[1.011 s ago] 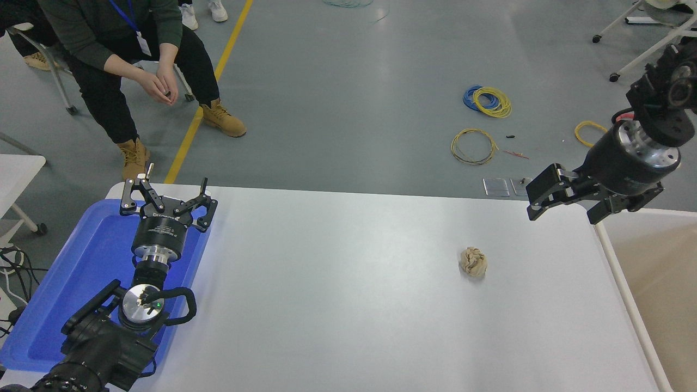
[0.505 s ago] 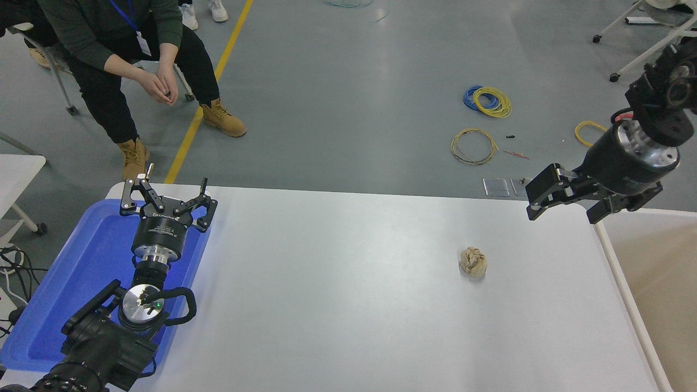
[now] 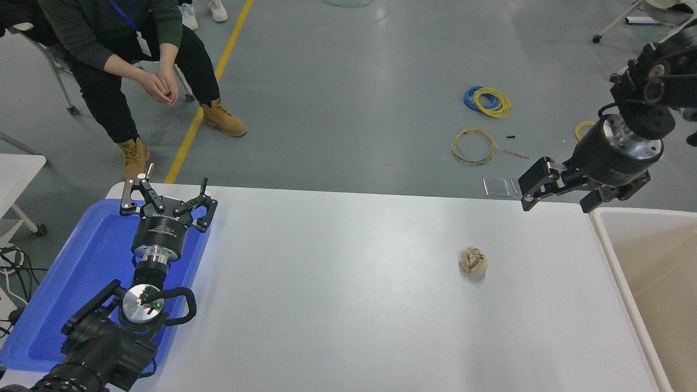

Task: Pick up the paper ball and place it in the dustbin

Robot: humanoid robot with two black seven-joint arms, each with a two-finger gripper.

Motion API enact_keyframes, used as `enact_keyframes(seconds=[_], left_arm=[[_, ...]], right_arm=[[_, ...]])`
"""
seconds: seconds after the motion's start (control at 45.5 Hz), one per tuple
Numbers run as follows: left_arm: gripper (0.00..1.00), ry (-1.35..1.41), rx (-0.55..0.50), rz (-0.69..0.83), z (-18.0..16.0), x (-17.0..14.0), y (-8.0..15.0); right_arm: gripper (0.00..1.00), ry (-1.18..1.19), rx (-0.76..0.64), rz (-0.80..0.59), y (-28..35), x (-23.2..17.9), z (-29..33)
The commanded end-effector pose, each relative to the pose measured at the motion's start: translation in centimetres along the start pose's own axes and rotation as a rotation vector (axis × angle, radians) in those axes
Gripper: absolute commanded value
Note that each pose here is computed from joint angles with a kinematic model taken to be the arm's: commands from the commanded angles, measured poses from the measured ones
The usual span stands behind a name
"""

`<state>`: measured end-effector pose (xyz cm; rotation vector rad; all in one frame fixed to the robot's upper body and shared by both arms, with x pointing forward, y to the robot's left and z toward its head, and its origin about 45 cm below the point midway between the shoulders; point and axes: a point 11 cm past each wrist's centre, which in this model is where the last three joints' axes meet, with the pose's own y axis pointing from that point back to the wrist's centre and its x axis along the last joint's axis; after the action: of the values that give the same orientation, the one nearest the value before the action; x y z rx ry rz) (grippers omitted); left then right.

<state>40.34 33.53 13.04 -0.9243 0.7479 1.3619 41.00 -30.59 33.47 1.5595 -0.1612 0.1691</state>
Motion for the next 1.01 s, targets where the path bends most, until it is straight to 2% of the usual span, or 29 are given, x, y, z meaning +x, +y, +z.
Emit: enact_keyframes(seconds=[0.0,0.132,0.484,0.989], left_arm=[[1.0,0.0,0.0,0.001,0.0,0.0,0.0],[1.0,0.0,0.0,0.001,0.0,0.0,0.0],[1.0,0.0,0.0,-0.001,0.0,0.0,0.0],[1.0,0.0,0.0,0.001,0.0,0.0,0.0]], right_arm=[[1.0,0.033,-0.03,0.011,-1.9,1.2,-1.1],[1.0,0.049,-0.037,0.022,-3.5,1.3,-1.5],[1.0,0.061,0.0,0.227,-10.4,2.5,-2.9],[1.0,0.076,0.021,0.336,-19.2,-1.6,-3.7]])
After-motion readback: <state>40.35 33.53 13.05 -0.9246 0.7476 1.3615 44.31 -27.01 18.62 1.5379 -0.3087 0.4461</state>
